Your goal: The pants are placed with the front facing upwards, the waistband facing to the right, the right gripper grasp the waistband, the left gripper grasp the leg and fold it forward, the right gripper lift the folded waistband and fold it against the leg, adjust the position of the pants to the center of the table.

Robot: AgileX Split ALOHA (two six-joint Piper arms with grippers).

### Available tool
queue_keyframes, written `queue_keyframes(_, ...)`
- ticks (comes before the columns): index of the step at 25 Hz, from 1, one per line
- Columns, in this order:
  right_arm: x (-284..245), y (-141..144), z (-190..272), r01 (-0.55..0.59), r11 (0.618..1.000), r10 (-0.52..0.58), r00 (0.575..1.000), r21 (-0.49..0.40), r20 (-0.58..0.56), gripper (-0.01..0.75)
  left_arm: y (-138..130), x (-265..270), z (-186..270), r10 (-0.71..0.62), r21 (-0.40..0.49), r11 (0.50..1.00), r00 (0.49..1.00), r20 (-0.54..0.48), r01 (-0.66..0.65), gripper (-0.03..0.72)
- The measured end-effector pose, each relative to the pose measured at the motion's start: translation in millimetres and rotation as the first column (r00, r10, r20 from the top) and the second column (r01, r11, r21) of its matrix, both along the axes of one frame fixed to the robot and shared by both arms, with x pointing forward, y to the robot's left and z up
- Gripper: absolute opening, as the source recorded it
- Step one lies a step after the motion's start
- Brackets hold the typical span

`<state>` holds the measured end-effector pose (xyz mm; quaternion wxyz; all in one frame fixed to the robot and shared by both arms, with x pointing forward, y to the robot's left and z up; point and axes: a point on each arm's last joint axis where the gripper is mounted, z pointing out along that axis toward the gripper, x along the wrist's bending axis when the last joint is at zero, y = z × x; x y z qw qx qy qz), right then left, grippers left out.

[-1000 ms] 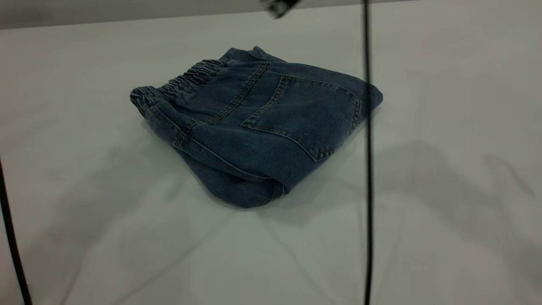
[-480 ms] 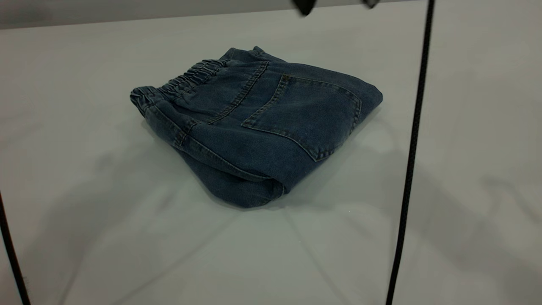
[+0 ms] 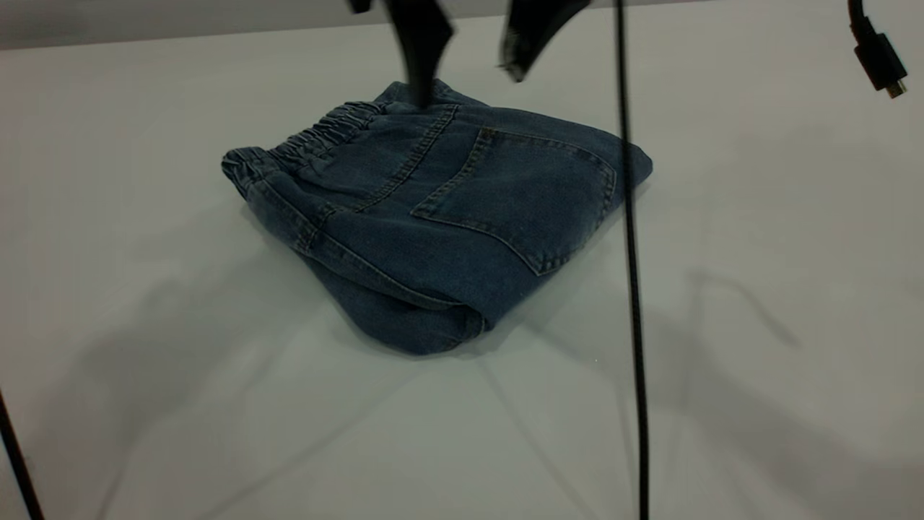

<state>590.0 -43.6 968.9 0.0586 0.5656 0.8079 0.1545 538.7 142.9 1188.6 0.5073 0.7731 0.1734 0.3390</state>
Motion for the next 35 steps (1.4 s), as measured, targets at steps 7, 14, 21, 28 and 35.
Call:
queue_keyframes(7, 19, 28, -32, 0.003, 0.998, -0.003, 1.000, 0.058, 0.003, 0.479, 2, -6, 7, -0.001, -0.007, 1.000, 1.000, 0.021, 0.001, 0.305)
queue_keyframes(14, 37, 41, -66, 0.079, 0.996, -0.077, 0.996, 0.037, -0.042, 0.479, 3, -6, 7, 0.000, -0.007, 1.000, 1.000, 0.021, 0.000, 0.305)
queue_keyframes(21, 56, 53, -81, 0.143, 0.989, -0.141, 0.989, 0.048, -0.035, 0.479, 2, -6, 7, 0.000, -0.007, 1.000, 1.000, 0.020, 0.000, 0.305)
queue_keyframes(28, 63, 52, -110, 0.140, 0.989, -0.142, 0.989, -0.046, -0.049, 0.479, 2, -6, 7, -0.004, -0.008, 1.000, 1.000, 0.016, 0.004, 0.305)
queue_keyframes(35, 56, 55, -114, 0.064, 0.994, -0.071, 0.995, -0.090, -0.073, 0.479, 2, -6, 7, -0.007, -0.007, 1.000, 1.000, 0.013, 0.007, 0.305)
